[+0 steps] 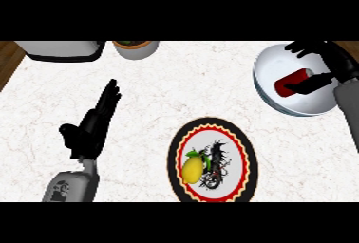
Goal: Pick the can from the plate and place it in the bowl
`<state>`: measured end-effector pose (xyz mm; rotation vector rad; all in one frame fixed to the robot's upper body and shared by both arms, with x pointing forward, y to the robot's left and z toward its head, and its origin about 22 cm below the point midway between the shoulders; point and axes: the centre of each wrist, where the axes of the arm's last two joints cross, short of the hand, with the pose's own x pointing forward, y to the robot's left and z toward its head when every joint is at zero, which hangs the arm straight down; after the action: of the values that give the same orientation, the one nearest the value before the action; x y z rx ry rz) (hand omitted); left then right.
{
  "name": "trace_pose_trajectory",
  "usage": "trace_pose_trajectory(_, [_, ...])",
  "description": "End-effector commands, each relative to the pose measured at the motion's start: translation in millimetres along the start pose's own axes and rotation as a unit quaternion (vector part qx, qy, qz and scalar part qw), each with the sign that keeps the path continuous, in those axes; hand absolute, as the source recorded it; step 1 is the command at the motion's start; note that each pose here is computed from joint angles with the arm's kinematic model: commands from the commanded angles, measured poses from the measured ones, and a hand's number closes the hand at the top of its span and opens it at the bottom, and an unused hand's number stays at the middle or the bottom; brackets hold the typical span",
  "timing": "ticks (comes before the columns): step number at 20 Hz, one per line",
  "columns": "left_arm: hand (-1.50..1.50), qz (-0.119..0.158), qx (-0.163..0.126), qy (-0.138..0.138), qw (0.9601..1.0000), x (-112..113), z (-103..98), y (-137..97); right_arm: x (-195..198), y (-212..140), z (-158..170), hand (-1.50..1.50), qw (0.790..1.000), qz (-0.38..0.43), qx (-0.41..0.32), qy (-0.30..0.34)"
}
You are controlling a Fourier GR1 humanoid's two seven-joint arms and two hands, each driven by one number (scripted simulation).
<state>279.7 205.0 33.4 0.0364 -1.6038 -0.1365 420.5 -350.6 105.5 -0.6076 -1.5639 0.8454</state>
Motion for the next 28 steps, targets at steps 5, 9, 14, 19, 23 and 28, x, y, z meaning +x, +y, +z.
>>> trace_pose_trajectory(5, [0.00, -0.007, 0.015, 0.007, 0.9998, -14.5, 4.1, 20.9, -7.0, 5.8, -2.9, -1.50, 0.988, -0.119, -0.039, -0.086])
trace_pose_trajectory(9, [0.00, 0.005, 0.005, 0.005, 1.0000, -8.8, 5.5, -16.2, -10.9, -40.3, 1.0, -1.50, 0.978, -0.157, -0.096, -0.098])
trace_pose_trajectory(14, [0.00, -0.003, 0.009, 0.003, 1.0000, 11.5, 10.6, 5.3, -31.9, -54.7, 16.6, -1.50, 0.968, -0.220, -0.099, -0.062])
trace_pose_trajectory(19, [0.00, 0.007, 0.008, 0.003, 0.9999, 10.8, -1.8, 20.4, -44.6, -95.9, 37.1, -1.50, 0.953, -0.285, -0.087, -0.059])
trace_pose_trajectory(23, [0.00, -0.005, 0.018, -0.001, 0.9998, -14.5, 9.7, 27.8, -70.1, -81.8, 58.1, -1.50, 0.945, -0.313, -0.066, -0.062])
trace_pose_trajectory(28, [0.00, -0.002, 0.009, 0.001, 1.0000, -0.8, 19.0, 16.7, -83.4, -105.4, 80.0, -1.50, 0.939, -0.334, -0.051, -0.070])
